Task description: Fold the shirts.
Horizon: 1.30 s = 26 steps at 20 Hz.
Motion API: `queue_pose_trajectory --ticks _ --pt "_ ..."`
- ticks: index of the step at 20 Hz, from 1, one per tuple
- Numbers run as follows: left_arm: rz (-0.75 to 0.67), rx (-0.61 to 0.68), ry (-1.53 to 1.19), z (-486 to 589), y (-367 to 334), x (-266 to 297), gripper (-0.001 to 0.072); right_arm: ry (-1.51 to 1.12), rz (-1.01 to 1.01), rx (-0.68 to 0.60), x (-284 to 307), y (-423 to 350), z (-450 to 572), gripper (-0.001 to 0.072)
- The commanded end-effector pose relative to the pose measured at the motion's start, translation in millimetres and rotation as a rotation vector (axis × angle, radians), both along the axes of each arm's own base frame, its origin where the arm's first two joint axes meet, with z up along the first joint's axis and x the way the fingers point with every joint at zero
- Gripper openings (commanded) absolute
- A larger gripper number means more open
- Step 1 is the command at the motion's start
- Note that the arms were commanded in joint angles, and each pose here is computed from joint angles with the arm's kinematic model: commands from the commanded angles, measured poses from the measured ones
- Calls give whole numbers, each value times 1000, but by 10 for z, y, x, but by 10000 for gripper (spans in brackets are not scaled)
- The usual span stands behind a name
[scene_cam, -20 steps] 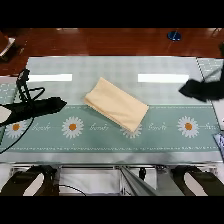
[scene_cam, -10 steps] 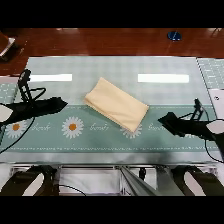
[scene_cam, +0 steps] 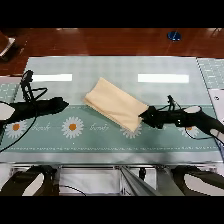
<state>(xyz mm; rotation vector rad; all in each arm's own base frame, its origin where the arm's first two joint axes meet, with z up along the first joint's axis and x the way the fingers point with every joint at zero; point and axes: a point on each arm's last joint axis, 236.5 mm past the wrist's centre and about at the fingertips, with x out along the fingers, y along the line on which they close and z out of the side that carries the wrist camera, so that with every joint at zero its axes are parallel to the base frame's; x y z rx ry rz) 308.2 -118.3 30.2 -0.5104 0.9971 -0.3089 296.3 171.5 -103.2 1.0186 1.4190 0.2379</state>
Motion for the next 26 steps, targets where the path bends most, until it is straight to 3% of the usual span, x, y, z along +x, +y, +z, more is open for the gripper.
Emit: queue_pose_trajectory --ticks 1,2,3,7,13,17,26 --pt "-1 -1 2 -3 -4 -1 16 -3 126 14 176 342 -82 186" --pt "-1 -1 2 -3 -4 -1 16 -48 179 17 258 428 1 40" --pt "-1 -1 2 -3 -4 -1 16 -102 220 24 363 504 134 22" --pt "0 -1 1 -2 -3 1 16 -292 388 11 838 646 979 22" --pt "-1 -1 1 -3 -3 0 16 -547 458 -258 1446 314 2339 22" --pt "-1 -1 2 -3 -4 -2 16 -614 401 -333 1545 -107 2960 22" --pt "-6 -1 8 -10 -10 -17 16 -460 129 -426 1168 -1677 3371 22"
